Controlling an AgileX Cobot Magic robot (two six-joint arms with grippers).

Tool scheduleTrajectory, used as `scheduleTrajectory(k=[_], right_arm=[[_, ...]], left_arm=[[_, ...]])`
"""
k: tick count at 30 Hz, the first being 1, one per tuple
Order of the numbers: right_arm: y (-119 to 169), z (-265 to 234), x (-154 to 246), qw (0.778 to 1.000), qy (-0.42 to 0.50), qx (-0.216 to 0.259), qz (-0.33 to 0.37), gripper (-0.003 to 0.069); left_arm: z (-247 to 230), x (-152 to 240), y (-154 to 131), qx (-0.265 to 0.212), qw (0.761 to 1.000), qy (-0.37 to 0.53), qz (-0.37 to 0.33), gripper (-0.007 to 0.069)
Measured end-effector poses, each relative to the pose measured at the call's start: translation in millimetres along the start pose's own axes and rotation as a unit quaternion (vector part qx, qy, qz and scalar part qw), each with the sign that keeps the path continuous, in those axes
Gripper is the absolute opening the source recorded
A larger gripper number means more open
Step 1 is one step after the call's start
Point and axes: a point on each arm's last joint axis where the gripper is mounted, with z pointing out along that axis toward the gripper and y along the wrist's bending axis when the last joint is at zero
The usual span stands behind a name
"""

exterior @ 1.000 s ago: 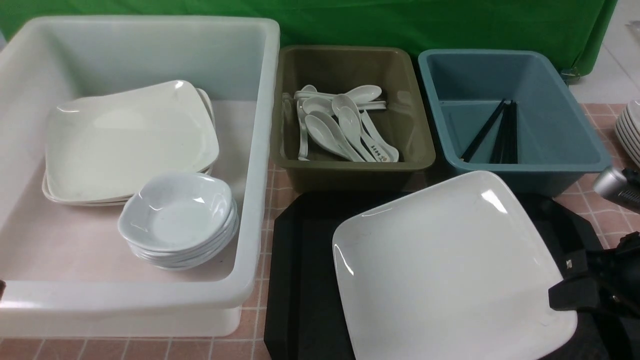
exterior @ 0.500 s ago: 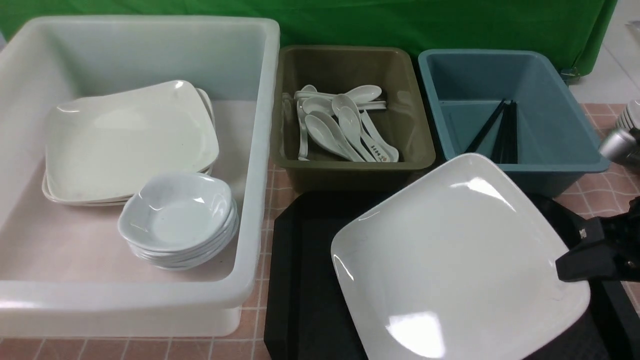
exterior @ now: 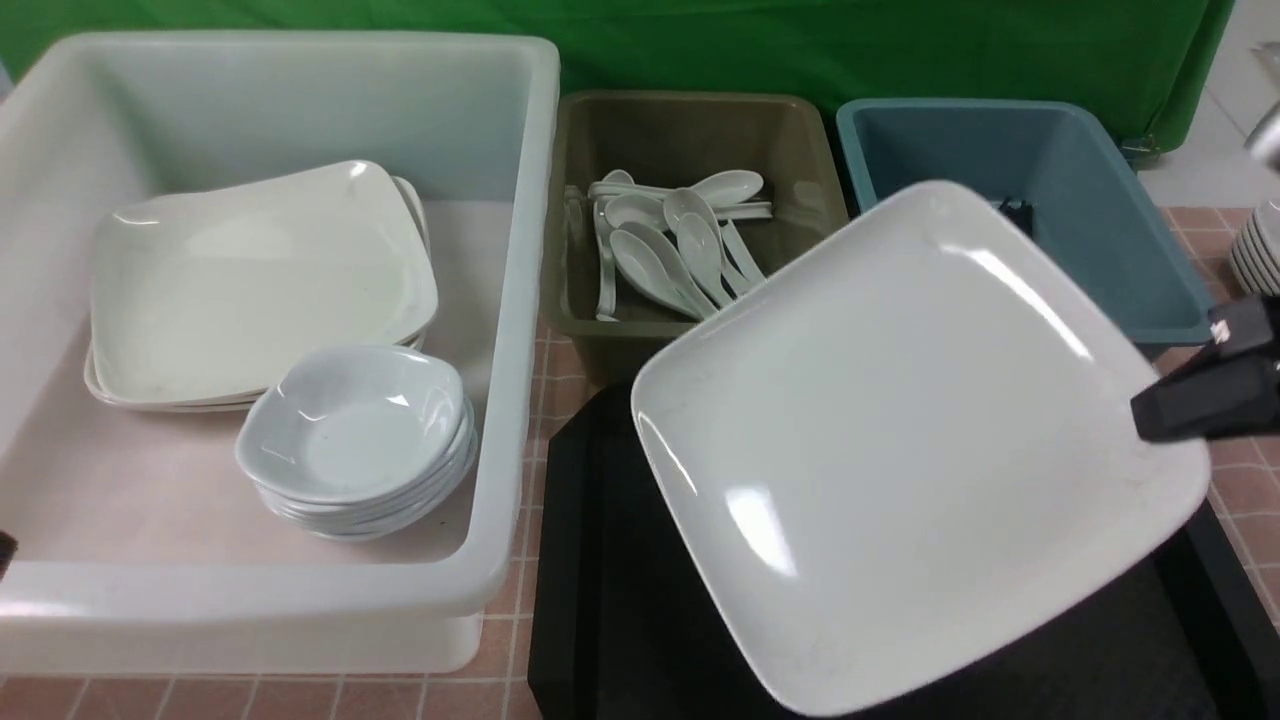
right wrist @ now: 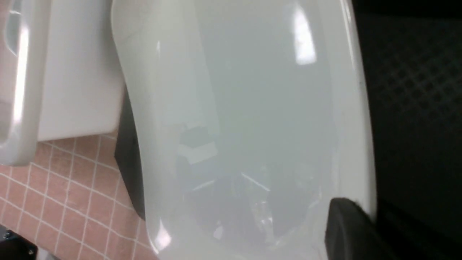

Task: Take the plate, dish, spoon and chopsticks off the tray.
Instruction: Use the right arm to put the plate into the large storage box on the left

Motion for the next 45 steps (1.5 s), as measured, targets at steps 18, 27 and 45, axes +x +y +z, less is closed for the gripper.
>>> scheduleTrajectory(k=[18, 27, 45], right_arm=[[106, 3, -62, 0.960, -0.130, -0.247, -0.014, 0.0076], [173, 103, -105, 0.954, -0.107, -0.279, -0.030, 0.0076], [201, 316, -141, 0.950, -0.121, -0.284, 0.047, 0.0076]], left_arm=[[0, 6, 1, -0.005, 0.999, 0.032, 0.001, 0.0021], [-2, 17, 1, -0.008, 0.996, 0.091, -0.017, 0.0021], [-4, 27, 0, -0.001, 0.989, 0.149, -0.012, 0.0021]])
